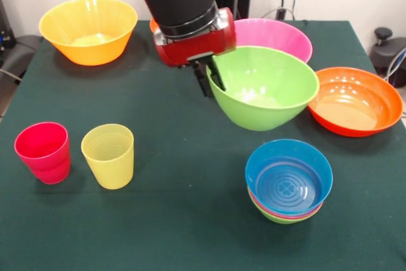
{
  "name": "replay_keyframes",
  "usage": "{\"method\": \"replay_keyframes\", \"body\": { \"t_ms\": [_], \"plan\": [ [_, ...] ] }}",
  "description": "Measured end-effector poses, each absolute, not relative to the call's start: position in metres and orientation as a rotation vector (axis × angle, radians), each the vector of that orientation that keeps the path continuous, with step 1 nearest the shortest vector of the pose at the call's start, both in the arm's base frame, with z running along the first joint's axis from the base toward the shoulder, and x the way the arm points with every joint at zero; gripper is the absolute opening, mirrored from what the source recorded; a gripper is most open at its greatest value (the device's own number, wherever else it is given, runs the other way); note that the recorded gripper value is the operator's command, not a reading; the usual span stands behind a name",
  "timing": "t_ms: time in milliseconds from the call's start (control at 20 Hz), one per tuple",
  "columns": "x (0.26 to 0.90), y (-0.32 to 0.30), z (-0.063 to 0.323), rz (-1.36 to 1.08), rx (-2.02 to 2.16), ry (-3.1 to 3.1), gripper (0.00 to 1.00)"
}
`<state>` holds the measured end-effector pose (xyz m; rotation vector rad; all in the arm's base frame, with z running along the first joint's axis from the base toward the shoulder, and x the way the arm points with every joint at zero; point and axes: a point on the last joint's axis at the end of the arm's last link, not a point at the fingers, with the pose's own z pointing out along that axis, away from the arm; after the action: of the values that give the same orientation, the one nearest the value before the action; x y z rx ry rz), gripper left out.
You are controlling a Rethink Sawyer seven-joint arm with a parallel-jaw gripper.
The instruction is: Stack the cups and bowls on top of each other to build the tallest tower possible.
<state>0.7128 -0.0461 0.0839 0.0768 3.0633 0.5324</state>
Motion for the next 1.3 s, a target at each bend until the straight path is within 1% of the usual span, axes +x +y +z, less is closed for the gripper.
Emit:
{"method": "replay_keyframes", "body": {
  "t_ms": [350, 650, 950, 1300],
  "plan": [
    [0.717, -0.036, 0.08, 0.6, 0.097, 3.117, 0.0],
    [0.717, -0.038, 0.086, 0.654, 0.119, 3.165, 0.0],
    [0.728, -0.039, 0.091, 0.65, 0.124, 3.18, 0.0],
    [0.742, -0.035, 0.086, 0.66, 0.133, 3.179, 0.0]
  ]
}}
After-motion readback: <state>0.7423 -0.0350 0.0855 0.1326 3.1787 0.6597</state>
